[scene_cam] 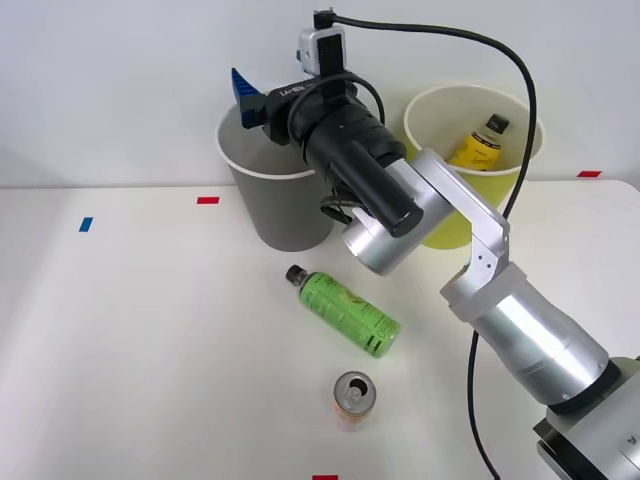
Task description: Put cans in the gray bin, plastic bottles in the light green bin
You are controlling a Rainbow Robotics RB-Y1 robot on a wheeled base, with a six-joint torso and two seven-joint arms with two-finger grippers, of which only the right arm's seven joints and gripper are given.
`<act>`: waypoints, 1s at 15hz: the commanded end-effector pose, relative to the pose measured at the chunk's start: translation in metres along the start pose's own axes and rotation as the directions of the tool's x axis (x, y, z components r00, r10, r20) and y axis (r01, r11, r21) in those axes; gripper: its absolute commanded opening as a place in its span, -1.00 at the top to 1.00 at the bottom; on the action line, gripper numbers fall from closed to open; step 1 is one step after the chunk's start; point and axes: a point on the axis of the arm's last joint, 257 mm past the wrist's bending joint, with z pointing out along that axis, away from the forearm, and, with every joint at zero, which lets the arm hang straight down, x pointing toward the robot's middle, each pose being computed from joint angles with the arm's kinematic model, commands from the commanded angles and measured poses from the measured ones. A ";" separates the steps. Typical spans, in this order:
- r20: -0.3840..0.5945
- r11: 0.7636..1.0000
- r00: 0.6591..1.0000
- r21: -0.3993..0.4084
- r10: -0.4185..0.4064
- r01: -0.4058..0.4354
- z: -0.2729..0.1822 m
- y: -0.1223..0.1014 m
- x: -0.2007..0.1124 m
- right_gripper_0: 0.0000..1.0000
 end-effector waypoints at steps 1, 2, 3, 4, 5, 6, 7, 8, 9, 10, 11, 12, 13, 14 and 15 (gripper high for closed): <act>0.016 0.998 0.998 0.002 -0.060 0.060 -0.003 -0.007 -0.002 -0.73; 0.033 0.997 0.997 -0.008 -0.076 0.076 -0.009 -0.010 -0.004 -0.73; 0.048 0.994 0.993 -0.009 -0.108 0.109 -0.018 -0.014 -0.006 -0.73; 0.056 0.992 0.991 -0.008 -0.125 0.125 -0.028 -0.017 -0.009 -0.72; 0.063 0.992 0.990 -0.010 -0.127 0.128 -0.042 -0.019 -0.008 -0.73; 0.067 0.991 0.989 -0.013 -0.130 0.131 -0.052 -0.021 -0.006 -0.73; 0.073 0.990 0.988 -0.009 -0.138 0.139 -0.058 -0.024 -0.006 -0.72; 0.077 0.990 0.987 0.007 -0.144 0.144 -0.066 -0.030 -0.007 -0.73; 0.083 0.992 0.988 0.025 -0.129 0.127 -0.079 -0.036 -0.006 -0.73; 0.087 0.993 0.990 0.041 -0.114 0.111 -0.092 -0.044 -0.004 -0.73; 0.092 0.994 0.990 0.056 -0.103 0.098 -0.106 -0.052 -0.002 -0.73; 0.099 0.994 0.991 0.070 -0.090 0.083 -0.120 -0.059 -0.001 -0.73; 0.111 0.994 0.991 0.090 -0.072 0.062 -0.138 -0.065 -0.003 -0.73; 0.118 0.992 0.991 0.116 -0.056 0.043 -0.157 -0.073 -0.002 -0.72; 0.118 0.990 0.992 0.139 -0.044 0.028 -0.173 -0.079 -0.001 -0.73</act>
